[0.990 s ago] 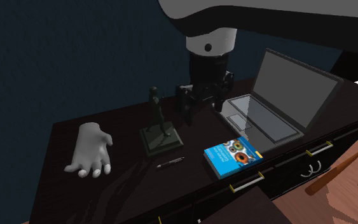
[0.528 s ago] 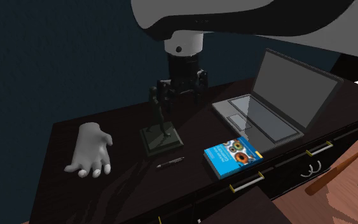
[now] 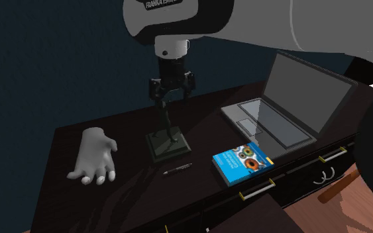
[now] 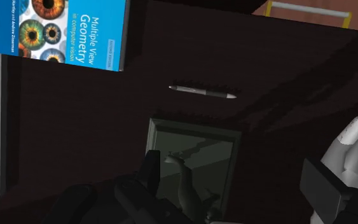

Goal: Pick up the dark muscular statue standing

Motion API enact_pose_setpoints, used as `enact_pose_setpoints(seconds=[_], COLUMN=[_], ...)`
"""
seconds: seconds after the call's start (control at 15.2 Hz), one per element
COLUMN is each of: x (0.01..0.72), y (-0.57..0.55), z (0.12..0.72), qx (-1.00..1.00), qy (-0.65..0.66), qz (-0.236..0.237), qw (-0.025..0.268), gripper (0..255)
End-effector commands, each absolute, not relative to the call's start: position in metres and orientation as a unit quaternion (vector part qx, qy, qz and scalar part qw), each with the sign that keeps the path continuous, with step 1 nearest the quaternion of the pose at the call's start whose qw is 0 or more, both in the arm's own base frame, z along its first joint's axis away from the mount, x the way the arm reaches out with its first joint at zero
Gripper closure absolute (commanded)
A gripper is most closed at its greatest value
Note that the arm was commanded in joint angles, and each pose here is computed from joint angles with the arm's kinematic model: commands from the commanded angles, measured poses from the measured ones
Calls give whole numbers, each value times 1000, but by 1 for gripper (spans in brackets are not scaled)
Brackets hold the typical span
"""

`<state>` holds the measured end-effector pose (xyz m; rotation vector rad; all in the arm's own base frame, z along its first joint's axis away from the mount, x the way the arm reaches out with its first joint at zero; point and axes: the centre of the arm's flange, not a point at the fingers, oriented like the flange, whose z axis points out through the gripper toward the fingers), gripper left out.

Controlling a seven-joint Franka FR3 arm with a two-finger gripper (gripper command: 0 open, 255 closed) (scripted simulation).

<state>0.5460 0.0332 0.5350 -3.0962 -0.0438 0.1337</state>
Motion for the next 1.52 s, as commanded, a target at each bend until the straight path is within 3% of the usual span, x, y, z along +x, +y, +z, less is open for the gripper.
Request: enact_pose_setpoints(seconds=[0.0, 0.33, 0.99, 1.06, 1.45], x=[569, 632, 636, 635, 635], y=[34, 36, 36, 36, 36], z=[525, 501, 459, 459, 458], qx=[-999, -998, -998, -998, -998], qy=[-10, -2, -1, -1, -1], qz=[46, 52, 52, 52, 52], qw=[24, 30, 31, 31, 31], gripper=[0, 0, 0, 255, 255])
